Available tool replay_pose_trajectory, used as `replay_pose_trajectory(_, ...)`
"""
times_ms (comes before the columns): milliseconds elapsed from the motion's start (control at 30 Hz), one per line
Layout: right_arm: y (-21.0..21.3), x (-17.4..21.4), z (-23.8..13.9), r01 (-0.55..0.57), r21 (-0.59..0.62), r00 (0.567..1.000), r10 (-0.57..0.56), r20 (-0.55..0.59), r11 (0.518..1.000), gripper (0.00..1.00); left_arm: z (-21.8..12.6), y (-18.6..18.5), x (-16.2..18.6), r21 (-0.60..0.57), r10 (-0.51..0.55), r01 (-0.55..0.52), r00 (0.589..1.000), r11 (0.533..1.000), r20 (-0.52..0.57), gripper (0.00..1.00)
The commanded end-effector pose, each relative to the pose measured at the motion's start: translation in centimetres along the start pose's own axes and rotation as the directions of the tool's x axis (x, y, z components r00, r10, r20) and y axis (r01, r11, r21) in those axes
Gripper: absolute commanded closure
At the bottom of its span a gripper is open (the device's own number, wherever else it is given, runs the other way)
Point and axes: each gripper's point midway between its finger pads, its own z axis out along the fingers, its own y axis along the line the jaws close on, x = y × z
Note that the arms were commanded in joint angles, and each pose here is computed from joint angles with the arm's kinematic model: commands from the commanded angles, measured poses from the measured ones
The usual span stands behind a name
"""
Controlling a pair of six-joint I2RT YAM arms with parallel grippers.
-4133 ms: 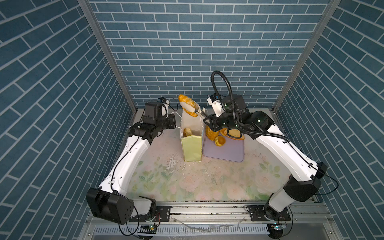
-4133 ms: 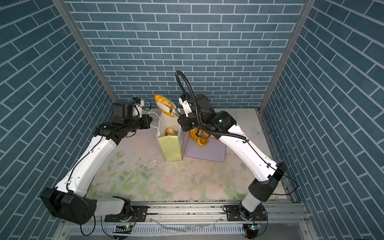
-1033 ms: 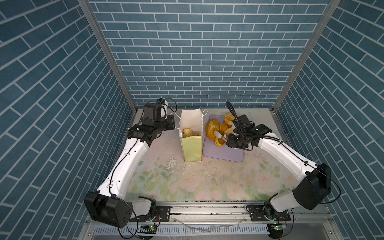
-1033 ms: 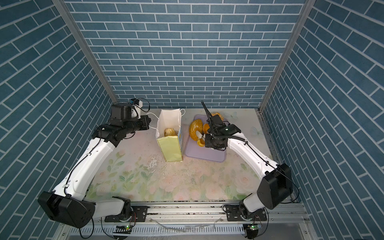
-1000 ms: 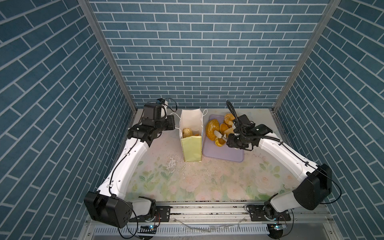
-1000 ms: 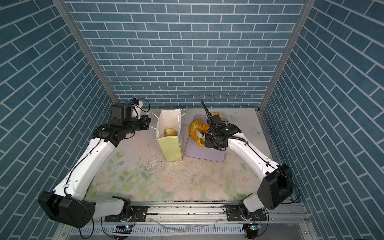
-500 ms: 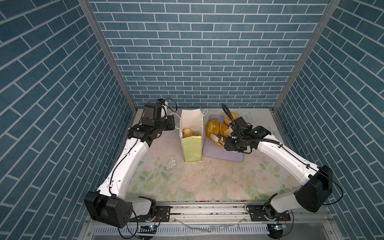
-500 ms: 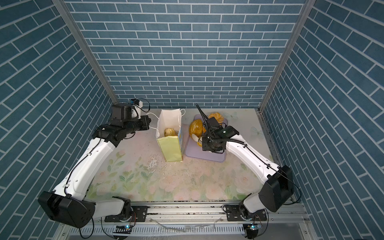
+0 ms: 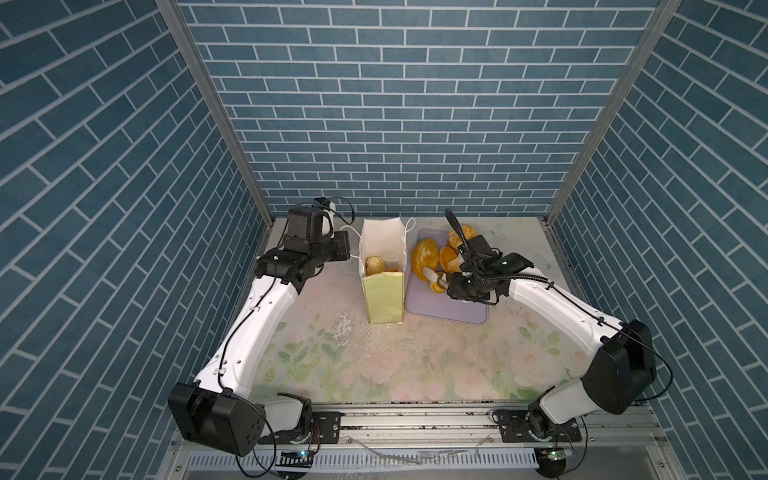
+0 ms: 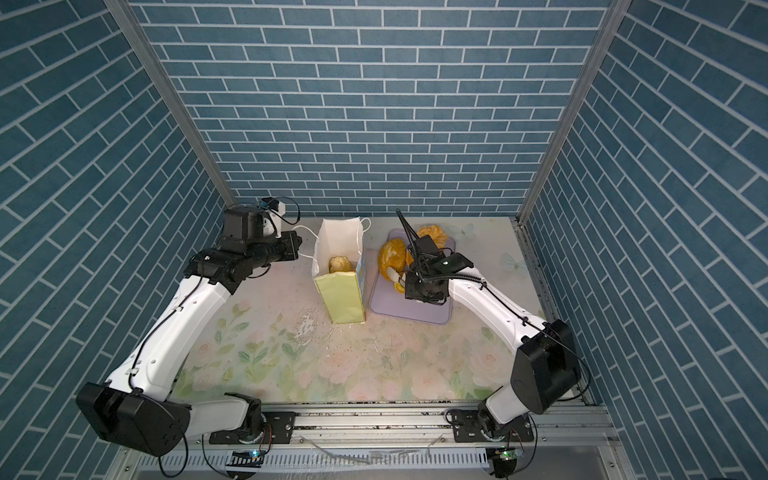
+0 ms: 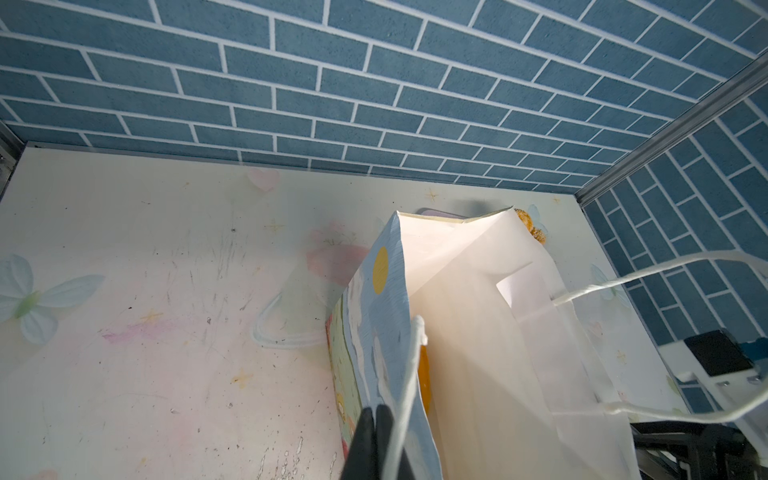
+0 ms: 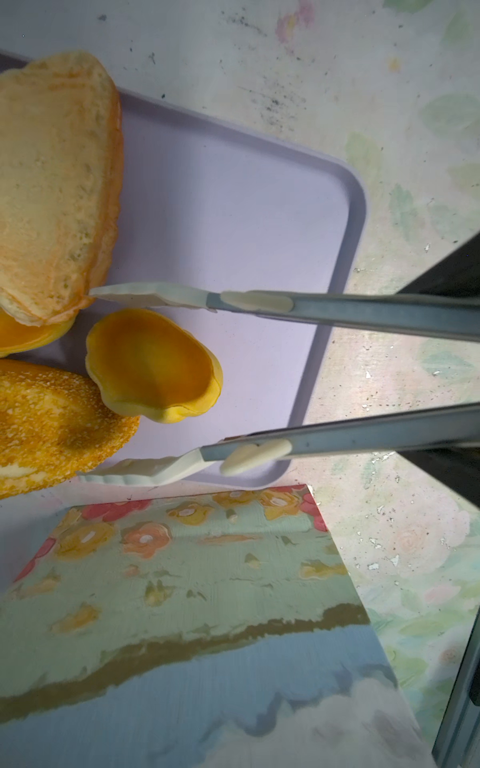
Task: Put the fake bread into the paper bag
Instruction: 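Move the tongs back over the tray toward the yellow egg tart, then pinch the yellow egg tart with the tongs and lift it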
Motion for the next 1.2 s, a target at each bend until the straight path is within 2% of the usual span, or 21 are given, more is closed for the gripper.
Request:
replay_pose_trajectory(0, 0.7, -0.7, 0.9, -0.026, -0.032, 1.0, 0.026, 0.005, 0.999, 0.53, -0.5, 0.0, 0.2, -0.006, 0.018, -0.018, 1.0, 1.0, 0.003, 0.94)
replay_pose_trajectory(233, 0.0, -0.2, 1.7, -0.03, -0.015, 0.999, 0.03, -0.016, 0.999, 0.54, -0.5, 0.1, 0.3, -0.011, 0.017, -0.017, 1.0, 1.0, 0.001, 0.94)
replay_pose_trajectory(433, 0.1, 0.7, 0.5, -0.031, -0.034, 0.999, 0.03, -0.026, 0.999, 0.53, -0.4, 0.1, 0.3, -0.008, 0.015, -0.015, 1.0, 1.0, 0.0, 0.94)
replay_pose_trajectory(833, -1.7, 3.3, -0.2, 0.037, 0.026, 0.993, -0.034, -0.112, 0.999, 0.54, -0.3, 0.0, 0.2, -0.006, 0.014, -0.014, 1.0, 1.0, 0.002, 0.94)
replay_pose_trajectory(967, -2.7, 3.6, 0.3, 0.045, 0.073, 0.992, -0.036, -0.12, 0.996, 0.54, -0.3, 0.0, 0.3, -0.005, 0.013, -0.013, 1.0, 1.0, 0.0, 0.94)
replay_pose_trajectory(1167, -2.2, 3.2, 1.0, 0.048, 0.051, 0.993, -0.042, -0.112, 0.998, 0.56, -0.5, 0.0, 0.2, -0.002, 0.009, -0.009, 1.0, 1.0, 0.003, 0.94)
